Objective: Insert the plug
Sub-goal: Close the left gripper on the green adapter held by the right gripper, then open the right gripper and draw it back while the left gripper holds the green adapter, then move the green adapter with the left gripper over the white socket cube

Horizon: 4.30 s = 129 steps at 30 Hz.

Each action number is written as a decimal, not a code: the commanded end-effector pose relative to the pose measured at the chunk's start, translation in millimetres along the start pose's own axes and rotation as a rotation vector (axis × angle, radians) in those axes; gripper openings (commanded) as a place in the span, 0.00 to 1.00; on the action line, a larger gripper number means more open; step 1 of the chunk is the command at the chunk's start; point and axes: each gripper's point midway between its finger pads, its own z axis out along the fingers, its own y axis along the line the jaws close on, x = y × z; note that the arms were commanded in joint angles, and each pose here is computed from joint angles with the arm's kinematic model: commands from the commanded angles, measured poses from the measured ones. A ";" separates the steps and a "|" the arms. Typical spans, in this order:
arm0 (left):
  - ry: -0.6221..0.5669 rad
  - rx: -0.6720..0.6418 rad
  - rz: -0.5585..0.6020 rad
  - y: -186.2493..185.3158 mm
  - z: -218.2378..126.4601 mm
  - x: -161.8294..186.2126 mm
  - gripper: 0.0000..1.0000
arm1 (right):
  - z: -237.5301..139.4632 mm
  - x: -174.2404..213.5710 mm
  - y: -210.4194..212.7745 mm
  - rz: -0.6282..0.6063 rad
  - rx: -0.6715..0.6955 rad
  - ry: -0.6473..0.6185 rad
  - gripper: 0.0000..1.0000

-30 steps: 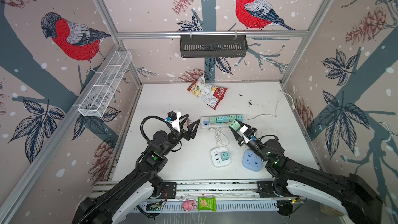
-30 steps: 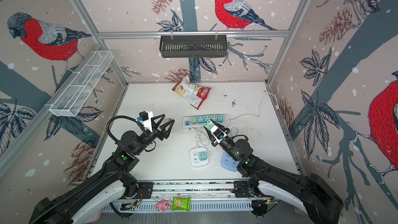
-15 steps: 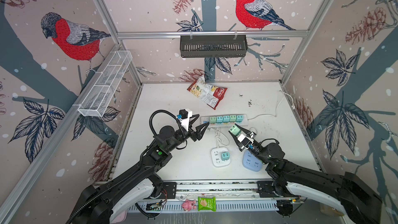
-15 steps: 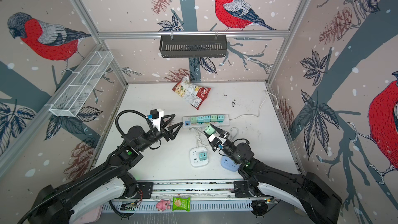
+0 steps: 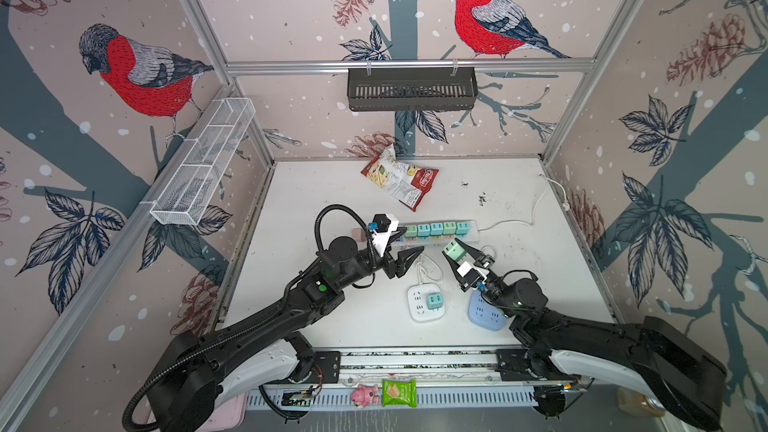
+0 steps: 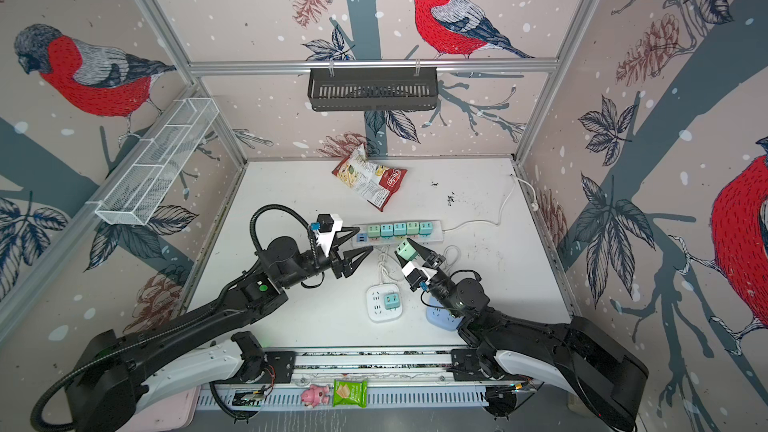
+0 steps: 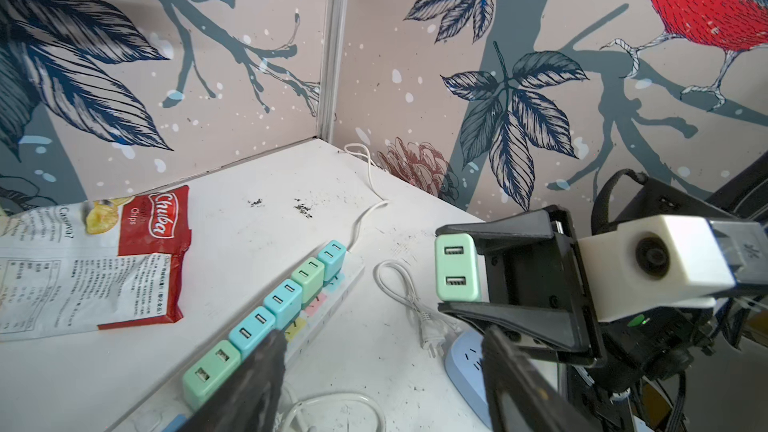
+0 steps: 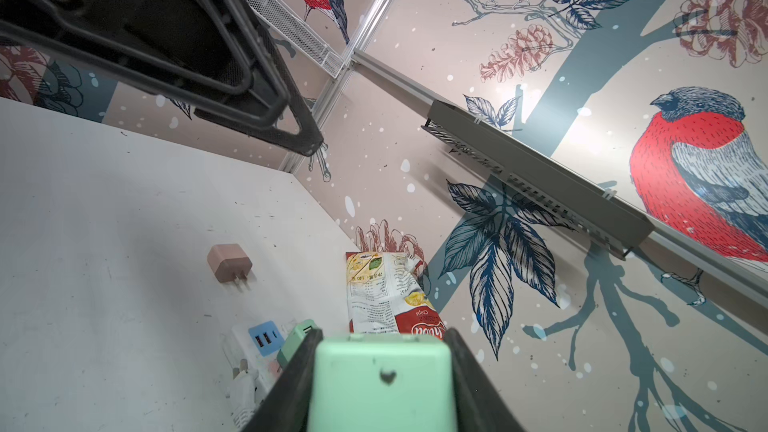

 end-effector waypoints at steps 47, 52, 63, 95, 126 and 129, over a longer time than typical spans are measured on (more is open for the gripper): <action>0.394 0.265 0.005 -61.4 66.4 53.3 0.65 | -9.7 -19.0 31.0 -0.112 -0.143 -0.092 0.02; 0.451 0.259 0.035 -67.3 73.9 67.0 0.64 | -8.2 -18.3 32.1 -0.115 -0.147 -0.088 0.02; 0.515 0.252 0.054 -71.6 80.3 82.3 0.15 | -7.8 -17.9 32.6 -0.115 -0.148 -0.086 0.09; 0.137 -0.458 0.428 37.3 -16.1 9.3 0.00 | -25.5 -32.6 5.7 -0.043 -0.074 -0.150 1.00; 0.929 -0.086 0.416 -40.9 -20.6 174.8 0.00 | -45.9 38.6 -128.4 0.381 0.469 0.071 0.99; 0.944 -0.036 0.422 -48.6 -16.7 180.9 0.00 | -56.6 48.1 -139.5 0.421 0.544 0.076 0.99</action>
